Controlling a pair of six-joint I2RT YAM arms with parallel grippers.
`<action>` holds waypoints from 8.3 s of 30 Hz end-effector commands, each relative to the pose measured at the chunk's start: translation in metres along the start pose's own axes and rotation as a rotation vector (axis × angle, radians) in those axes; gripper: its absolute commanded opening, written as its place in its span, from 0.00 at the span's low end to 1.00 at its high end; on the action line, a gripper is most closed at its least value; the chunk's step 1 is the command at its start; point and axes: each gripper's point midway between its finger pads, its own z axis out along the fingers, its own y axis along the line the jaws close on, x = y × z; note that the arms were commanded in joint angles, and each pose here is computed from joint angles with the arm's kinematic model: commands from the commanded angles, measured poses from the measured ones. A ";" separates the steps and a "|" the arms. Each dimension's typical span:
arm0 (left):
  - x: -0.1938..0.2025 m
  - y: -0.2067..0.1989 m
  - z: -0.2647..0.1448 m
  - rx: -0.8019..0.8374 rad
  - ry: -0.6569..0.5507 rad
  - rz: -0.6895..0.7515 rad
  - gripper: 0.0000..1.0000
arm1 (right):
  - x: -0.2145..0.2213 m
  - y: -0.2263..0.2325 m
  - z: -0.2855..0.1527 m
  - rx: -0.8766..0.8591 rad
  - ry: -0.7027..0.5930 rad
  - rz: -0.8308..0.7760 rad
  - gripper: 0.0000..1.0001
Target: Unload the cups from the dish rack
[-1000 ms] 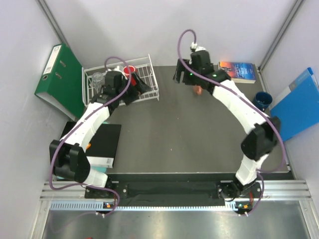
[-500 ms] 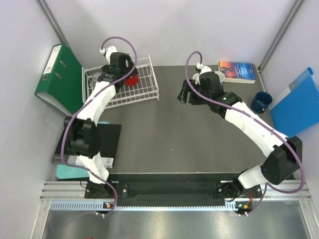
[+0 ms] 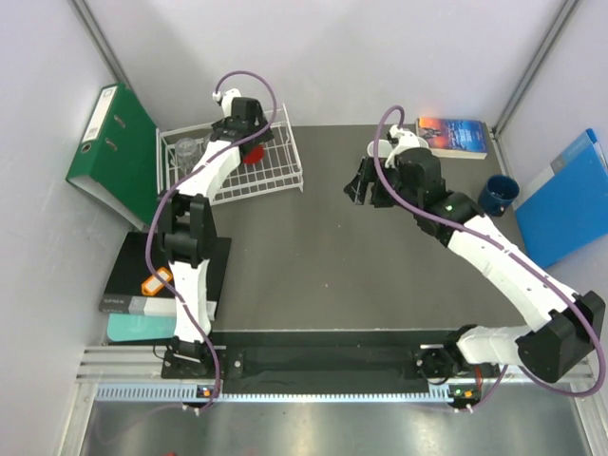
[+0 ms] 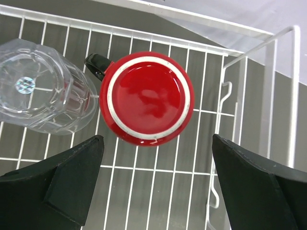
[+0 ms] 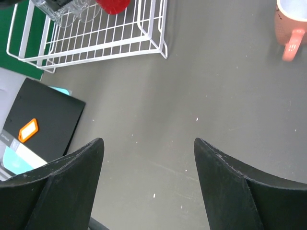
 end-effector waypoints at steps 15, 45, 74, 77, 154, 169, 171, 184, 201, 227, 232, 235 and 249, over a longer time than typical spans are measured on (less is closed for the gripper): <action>-0.019 -0.001 0.044 -0.079 -0.131 -0.061 0.99 | 0.001 0.001 -0.012 -0.008 -0.032 -0.006 0.75; 0.003 -0.004 0.084 -0.025 -0.090 -0.098 0.00 | 0.021 -0.016 -0.013 0.044 0.008 -0.026 0.75; 0.040 -0.046 -0.040 0.065 0.007 0.052 0.00 | 0.017 -0.004 -0.005 -0.016 -0.025 0.023 0.74; 0.051 -0.039 -0.044 0.045 0.034 0.073 0.00 | 0.017 -0.005 -0.005 -0.017 -0.027 0.026 0.73; 0.093 -0.019 -0.028 -0.089 0.372 0.034 0.96 | 0.040 -0.017 0.006 0.018 0.029 0.034 0.76; 0.120 -0.011 -0.017 -0.114 0.460 0.058 0.99 | 0.044 -0.018 0.008 0.024 0.036 0.052 0.76; 0.122 -0.009 -0.015 -0.122 0.463 0.061 0.99 | 0.044 -0.019 0.008 0.029 0.035 0.051 0.76; 0.132 0.020 -0.015 -0.227 0.469 0.150 0.99 | 0.044 -0.021 0.009 0.042 0.033 0.050 0.77; 0.126 0.053 -0.034 -0.334 0.480 0.198 0.87 | 0.039 -0.021 0.005 0.038 0.011 0.053 0.77; -0.004 -0.022 -0.088 0.101 0.174 -0.046 0.00 | 0.015 -0.019 -0.001 0.063 -0.040 0.014 0.77; -0.012 -0.024 -0.091 0.169 0.161 -0.123 0.00 | 0.014 -0.017 -0.003 0.051 -0.050 0.013 0.77; -0.032 -0.031 -0.105 0.270 0.121 -0.192 0.00 | 0.010 -0.018 -0.005 0.056 -0.066 0.007 0.77; -0.118 -0.043 -0.172 0.867 0.012 -0.623 0.00 | -0.025 -0.011 -0.019 0.000 -0.245 0.116 0.81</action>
